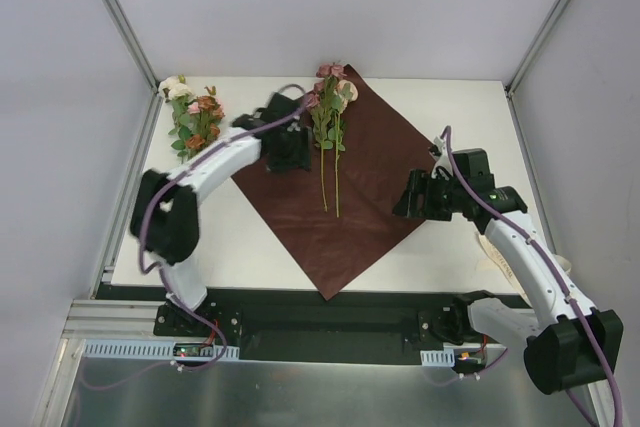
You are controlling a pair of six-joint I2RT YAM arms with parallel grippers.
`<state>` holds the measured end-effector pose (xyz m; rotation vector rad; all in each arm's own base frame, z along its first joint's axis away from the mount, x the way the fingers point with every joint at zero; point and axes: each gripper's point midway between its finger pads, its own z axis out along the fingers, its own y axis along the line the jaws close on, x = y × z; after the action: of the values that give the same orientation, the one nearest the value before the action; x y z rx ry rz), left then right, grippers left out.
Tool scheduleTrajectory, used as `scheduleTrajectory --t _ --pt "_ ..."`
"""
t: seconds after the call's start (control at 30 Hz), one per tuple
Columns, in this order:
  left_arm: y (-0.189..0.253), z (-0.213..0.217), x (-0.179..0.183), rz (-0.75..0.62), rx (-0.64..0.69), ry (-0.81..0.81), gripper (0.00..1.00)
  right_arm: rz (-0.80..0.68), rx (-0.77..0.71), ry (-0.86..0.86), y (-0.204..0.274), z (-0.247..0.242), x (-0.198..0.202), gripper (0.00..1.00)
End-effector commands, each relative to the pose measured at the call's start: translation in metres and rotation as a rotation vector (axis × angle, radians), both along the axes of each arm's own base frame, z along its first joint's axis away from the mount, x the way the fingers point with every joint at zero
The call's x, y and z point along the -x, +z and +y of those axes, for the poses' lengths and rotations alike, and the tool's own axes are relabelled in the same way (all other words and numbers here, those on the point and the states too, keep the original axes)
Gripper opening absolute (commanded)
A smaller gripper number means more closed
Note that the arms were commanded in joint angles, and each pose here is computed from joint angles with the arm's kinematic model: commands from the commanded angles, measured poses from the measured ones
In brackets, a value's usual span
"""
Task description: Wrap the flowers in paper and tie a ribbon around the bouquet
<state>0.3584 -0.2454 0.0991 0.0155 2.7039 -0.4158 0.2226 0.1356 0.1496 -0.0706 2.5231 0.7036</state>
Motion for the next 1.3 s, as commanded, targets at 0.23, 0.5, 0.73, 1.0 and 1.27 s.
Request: scheduleTrajectory --t 0.23,0.5,0.73,1.0,1.27 --pt "0.002 0.290 0.034 0.129 -0.447 0.231 0.59 -0.032 -0.069 0.202 0.005 0.052 0.008 0.74" --pt "-0.026 0.339 -0.010 0.171 -0.276 0.362 0.52 -0.038 -0.072 0.223 0.005 0.051 0.012 0.74" --pt "-0.029 0.356 -0.054 0.124 -0.231 0.378 0.39 -0.050 -0.052 0.219 0.005 0.047 0.015 0.74" --pt "-0.050 0.353 -0.068 0.154 -0.195 0.359 0.38 -0.055 -0.035 0.207 0.005 0.044 0.013 0.74" --pt "-0.060 0.355 -0.070 0.172 -0.205 0.362 0.18 -0.049 -0.026 0.201 0.005 0.043 0.011 0.74"
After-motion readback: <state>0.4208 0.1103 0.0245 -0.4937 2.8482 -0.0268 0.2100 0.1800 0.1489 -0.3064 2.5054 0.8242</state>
